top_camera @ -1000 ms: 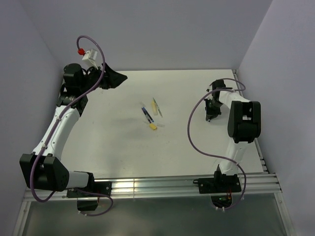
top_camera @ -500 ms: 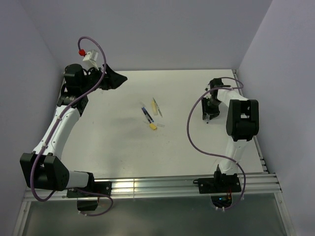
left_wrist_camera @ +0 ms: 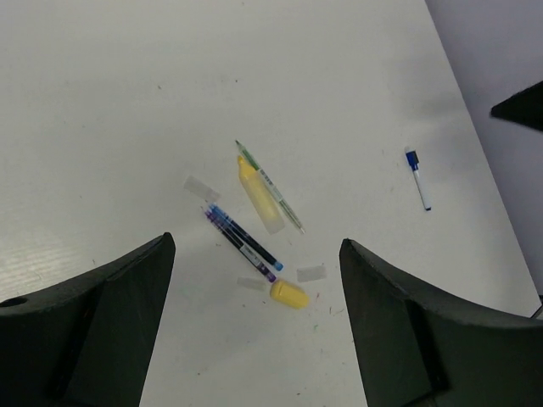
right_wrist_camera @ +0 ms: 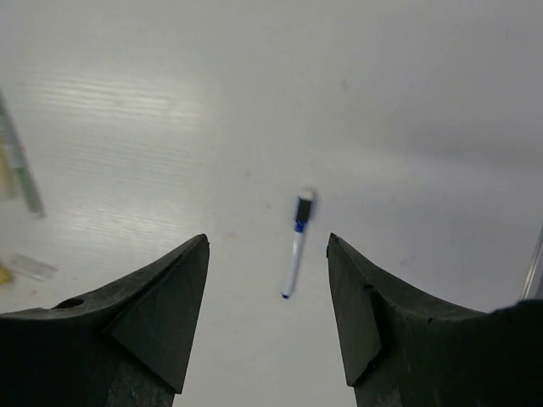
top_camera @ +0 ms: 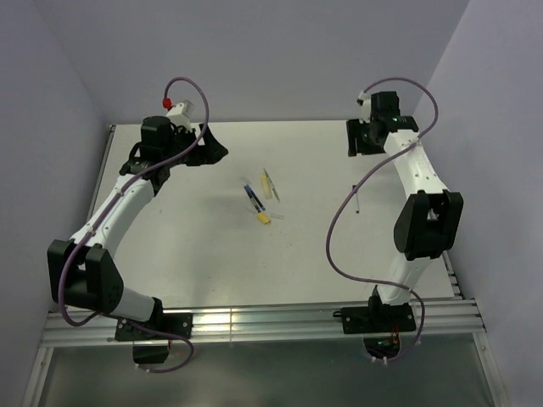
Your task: Insert the pens into the pen caps
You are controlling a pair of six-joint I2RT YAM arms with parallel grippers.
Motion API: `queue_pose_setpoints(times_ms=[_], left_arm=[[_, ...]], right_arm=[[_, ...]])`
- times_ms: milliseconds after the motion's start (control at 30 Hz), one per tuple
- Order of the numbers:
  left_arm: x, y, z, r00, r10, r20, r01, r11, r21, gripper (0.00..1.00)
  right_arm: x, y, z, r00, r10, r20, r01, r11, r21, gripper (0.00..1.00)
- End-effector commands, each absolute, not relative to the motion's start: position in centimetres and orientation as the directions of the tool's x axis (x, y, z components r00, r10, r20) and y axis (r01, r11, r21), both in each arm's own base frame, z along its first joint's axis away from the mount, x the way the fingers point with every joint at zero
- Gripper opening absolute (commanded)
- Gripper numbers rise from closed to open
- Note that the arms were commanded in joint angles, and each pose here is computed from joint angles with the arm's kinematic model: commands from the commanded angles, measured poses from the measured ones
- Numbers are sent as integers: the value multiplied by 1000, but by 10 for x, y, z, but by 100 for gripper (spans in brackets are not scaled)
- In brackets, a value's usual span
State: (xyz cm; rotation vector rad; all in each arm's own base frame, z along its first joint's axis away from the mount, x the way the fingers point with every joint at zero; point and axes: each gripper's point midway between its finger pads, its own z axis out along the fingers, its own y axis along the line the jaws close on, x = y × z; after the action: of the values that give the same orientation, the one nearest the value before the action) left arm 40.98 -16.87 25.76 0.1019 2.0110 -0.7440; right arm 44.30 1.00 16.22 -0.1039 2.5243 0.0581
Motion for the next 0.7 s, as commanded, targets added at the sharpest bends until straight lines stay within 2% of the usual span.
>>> queue_pose_setpoints(times_ms=[0, 133, 300, 433, 667], left_arm=[[422, -168, 263, -527, -234, -817, 331, 829, -451, 83], [434, -167, 256, -552, -229, -802, 299, 843, -447, 83], [438, -160, 254, -543, -222, -810, 271, 866, -419, 83], [439, -155, 257, -529, -227, -818, 258, 875, -410, 83], [440, -155, 256, -533, -240, -811, 256, 868, -425, 84]], right_arm=[[451, 74, 214, -703, -201, -682, -267, 964, -9, 65], [454, 149, 211, -676, -288, -678, -402, 916, 11, 60], [440, 239, 175, -686, -369, -627, -531, 843, 84, 55], [436, 276, 153, -700, -392, -597, -555, 825, 110, 54], [430, 296, 96, -752, -426, -503, -555, 821, 133, 53]])
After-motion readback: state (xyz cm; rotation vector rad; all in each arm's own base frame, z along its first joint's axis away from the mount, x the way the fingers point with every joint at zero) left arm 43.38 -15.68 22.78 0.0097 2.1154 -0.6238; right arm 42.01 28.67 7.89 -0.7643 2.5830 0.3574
